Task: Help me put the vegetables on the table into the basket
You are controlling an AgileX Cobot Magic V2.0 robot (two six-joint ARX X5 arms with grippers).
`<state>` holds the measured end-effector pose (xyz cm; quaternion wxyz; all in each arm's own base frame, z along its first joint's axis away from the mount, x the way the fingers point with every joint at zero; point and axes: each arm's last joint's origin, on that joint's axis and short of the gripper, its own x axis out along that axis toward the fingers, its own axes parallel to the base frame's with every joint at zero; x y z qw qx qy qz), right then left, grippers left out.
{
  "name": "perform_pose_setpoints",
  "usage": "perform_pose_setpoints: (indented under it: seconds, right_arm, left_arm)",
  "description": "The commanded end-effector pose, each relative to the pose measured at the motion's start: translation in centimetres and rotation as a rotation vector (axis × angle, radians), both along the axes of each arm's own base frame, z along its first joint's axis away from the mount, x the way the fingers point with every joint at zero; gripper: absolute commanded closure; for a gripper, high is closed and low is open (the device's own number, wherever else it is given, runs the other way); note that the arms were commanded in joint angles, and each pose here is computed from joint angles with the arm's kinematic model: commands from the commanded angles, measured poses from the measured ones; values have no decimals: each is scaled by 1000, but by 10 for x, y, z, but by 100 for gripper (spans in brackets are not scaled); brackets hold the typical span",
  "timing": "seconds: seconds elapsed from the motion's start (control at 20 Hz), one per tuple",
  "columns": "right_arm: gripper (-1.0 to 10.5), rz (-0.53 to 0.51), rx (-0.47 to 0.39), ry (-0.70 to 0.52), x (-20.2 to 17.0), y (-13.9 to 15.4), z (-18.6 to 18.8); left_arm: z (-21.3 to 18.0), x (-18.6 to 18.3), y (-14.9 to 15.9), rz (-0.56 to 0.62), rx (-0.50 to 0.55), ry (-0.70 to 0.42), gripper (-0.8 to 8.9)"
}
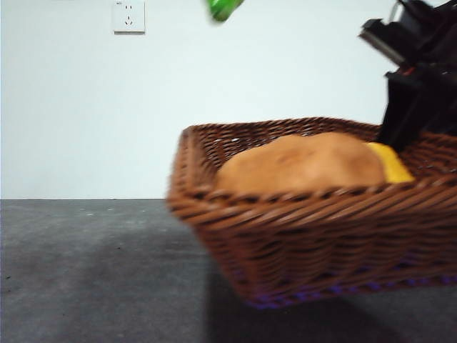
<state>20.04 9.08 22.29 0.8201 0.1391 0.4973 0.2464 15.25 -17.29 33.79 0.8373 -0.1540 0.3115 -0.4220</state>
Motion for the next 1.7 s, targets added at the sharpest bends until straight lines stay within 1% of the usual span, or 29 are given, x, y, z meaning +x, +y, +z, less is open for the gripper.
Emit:
perform_pose_setpoints:
  seconds: [0.05, 0.15, 0.25, 0.45, 0.6, 0.65, 0.75, 0.8, 0.85, 1.05, 1.15, 1.3, 1.4, 1.45, 1.5, 1.55, 1.7]
  right_arm:
    - [959, -9, 53, 14, 3, 14, -3]
    - [959, 12, 76, 9, 3, 25, -5]
    - [959, 30, 81, -6, 1, 33, -4]
    - [959, 39, 75, 7, -1, 35, -5]
    - [959, 43, 73, 7, -2, 34, -5]
    - [959, 47, 74, 7, -2, 34, -5]
    - [959, 53, 71, 1, -2, 35, -5]
    - [959, 59, 68, -5, -1, 35, -5]
    - [959, 62, 66, -6, -2, 34, -5]
    - [959, 60, 63, -10, -1, 34, -5]
    - [959, 60, 65, -15, -1, 35, -5]
    - [959, 54, 65, -27, 0, 35, -3]
    - [959, 49, 66, -39, 2, 35, 0]
    - [959, 48, 70, -48, 3, 36, 3]
    - [959, 47, 77, -62, 5, 36, 9]
    - [959, 41, 86, -78, 8, 36, 17]
    - [959, 29, 81, -141, 19, 30, 58]
  left_arm:
    - [-10, 4, -6, 28, 23, 66, 822]
    - [-24, 12, -14, 63, 87, 101, 822]
    - [-38, 23, -26, 73, 120, 135, 822]
    - [-71, 40, -44, 113, 195, 228, 822]
    - [-87, 46, -50, 114, 244, 268, 812]
    - [-90, 47, -51, 110, 250, 277, 767]
    - [-90, 47, -52, 69, 232, 301, 516]
    - [-90, 47, -52, 62, 229, 305, 465]
    - [-90, 47, -51, 52, 224, 311, 464]
    - [-88, 47, -48, 34, 221, 318, 465]
    - [-78, 43, -40, 28, 221, 291, 467]
    - [-46, 30, -10, 41, 201, 195, 468]
    - [-20, 14, 19, 62, 171, 109, 472]
    - [-9, 4, 36, 79, 168, 62, 512]
    - [-1, -8, 51, 105, 179, 20, 685]
    - [6, -19, 65, 143, 201, -23, 832]
    - [12, -52, 97, 202, 297, -96, 820]
